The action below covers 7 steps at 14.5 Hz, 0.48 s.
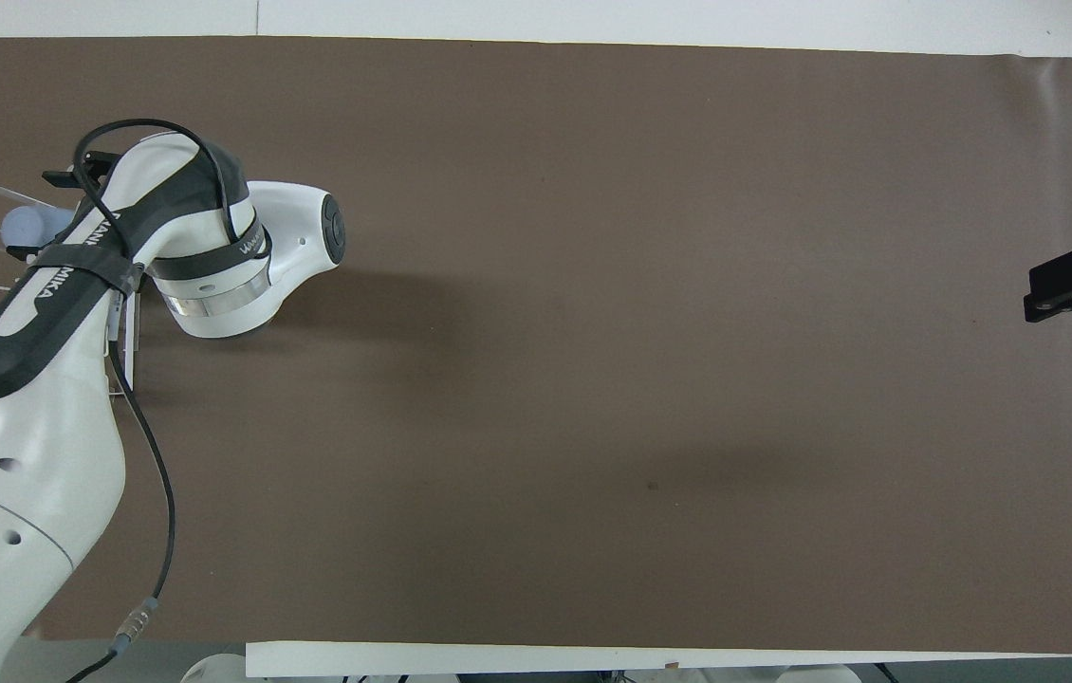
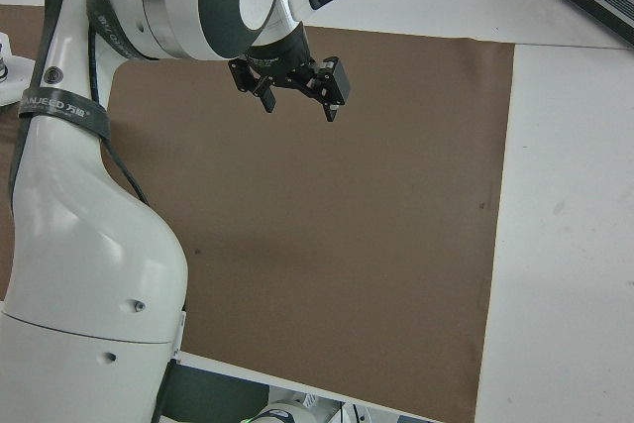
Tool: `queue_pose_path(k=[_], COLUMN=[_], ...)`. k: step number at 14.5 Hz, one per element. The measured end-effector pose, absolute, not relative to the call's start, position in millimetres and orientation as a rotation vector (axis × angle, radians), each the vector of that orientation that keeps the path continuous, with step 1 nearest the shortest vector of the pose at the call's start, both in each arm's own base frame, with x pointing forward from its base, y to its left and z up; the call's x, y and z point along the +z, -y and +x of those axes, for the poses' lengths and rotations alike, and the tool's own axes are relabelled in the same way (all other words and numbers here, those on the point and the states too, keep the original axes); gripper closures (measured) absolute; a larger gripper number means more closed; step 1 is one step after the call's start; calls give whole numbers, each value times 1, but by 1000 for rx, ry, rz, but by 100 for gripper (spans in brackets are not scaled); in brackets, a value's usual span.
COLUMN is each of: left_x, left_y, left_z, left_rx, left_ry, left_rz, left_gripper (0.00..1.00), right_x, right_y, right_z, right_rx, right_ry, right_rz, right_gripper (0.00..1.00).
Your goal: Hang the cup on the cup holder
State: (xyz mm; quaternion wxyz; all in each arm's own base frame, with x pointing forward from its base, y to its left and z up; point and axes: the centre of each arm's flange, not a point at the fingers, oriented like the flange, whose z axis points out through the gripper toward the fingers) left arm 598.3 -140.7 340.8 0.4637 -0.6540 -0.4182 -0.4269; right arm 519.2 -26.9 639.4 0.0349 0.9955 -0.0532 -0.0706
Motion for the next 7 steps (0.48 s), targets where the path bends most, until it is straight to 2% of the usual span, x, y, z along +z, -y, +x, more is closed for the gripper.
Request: queue_pose_path(k=[4, 7], left_x=[425, 488], left_y=[160, 139], left_z=[596, 585], left_rx=[-971, -825], left_ry=[1160, 1180], left_rz=[-1727, -1865], left_gripper=[0, 0], right_x=[639, 639], right_y=[27, 27], right_z=[519, 519], right_rx=[-217, -217], right_ry=[163, 163], right_rz=[3060, 3060], right_gripper=[0, 0])
